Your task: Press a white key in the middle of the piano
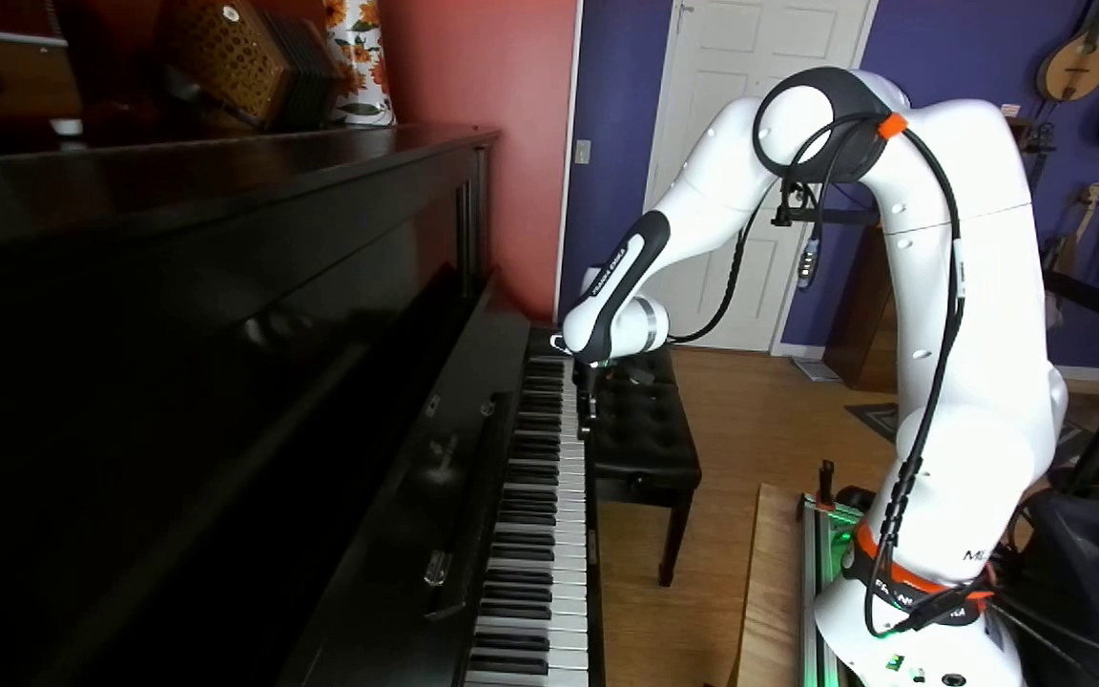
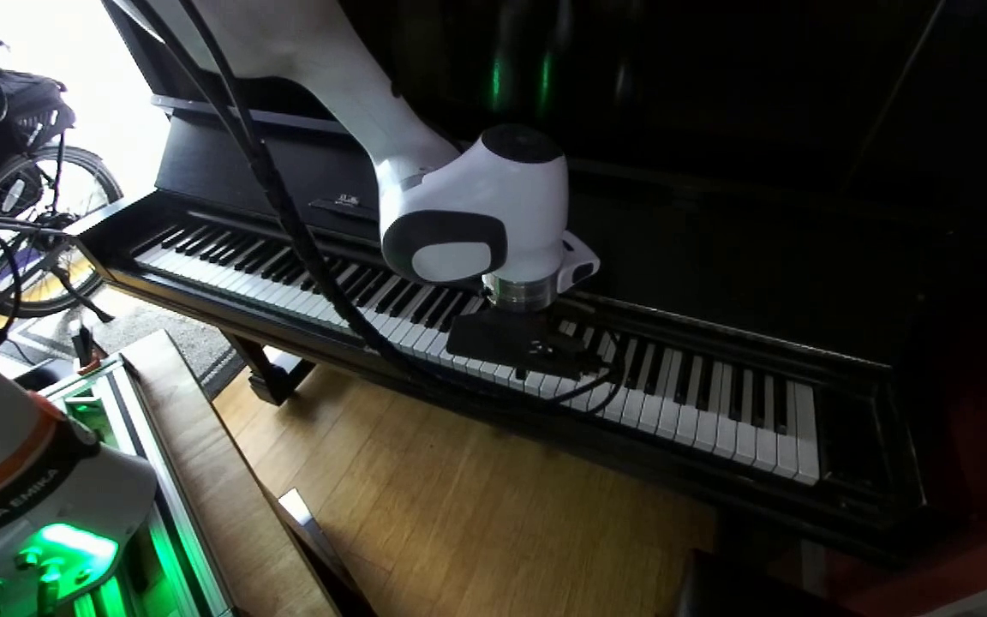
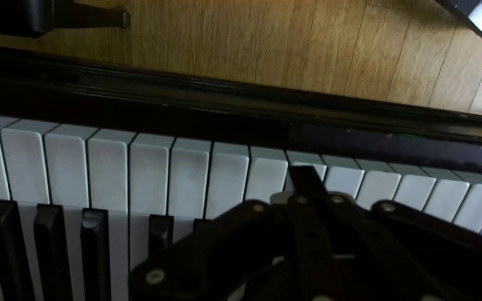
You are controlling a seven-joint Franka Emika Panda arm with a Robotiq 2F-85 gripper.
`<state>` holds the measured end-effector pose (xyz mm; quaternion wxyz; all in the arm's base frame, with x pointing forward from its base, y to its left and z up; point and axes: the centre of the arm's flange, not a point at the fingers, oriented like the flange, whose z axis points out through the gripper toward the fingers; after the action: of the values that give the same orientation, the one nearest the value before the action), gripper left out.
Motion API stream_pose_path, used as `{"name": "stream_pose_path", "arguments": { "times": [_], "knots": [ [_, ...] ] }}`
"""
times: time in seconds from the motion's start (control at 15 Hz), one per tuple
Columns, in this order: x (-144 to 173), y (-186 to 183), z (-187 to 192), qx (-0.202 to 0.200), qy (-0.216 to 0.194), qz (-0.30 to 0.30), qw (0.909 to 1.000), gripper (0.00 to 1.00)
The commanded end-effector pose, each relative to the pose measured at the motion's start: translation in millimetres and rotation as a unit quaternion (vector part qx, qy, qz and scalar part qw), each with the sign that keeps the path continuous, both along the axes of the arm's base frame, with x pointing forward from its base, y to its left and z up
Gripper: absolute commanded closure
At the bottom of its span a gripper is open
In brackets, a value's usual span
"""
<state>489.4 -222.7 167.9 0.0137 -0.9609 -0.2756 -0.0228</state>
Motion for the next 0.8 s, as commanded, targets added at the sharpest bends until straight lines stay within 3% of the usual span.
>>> {"name": "stream_pose_path", "arguments": {
  "times": [0.0, 0.73],
  "knots": [
    [3.4, -10.5, -12.7, 0.001, -0.01, 0.009, 0.9999, 1.0],
    [6.1, -14.1, -20.6, 0.0, -0.02, 0.004, 0.9998, 1.0]
  ]
}}
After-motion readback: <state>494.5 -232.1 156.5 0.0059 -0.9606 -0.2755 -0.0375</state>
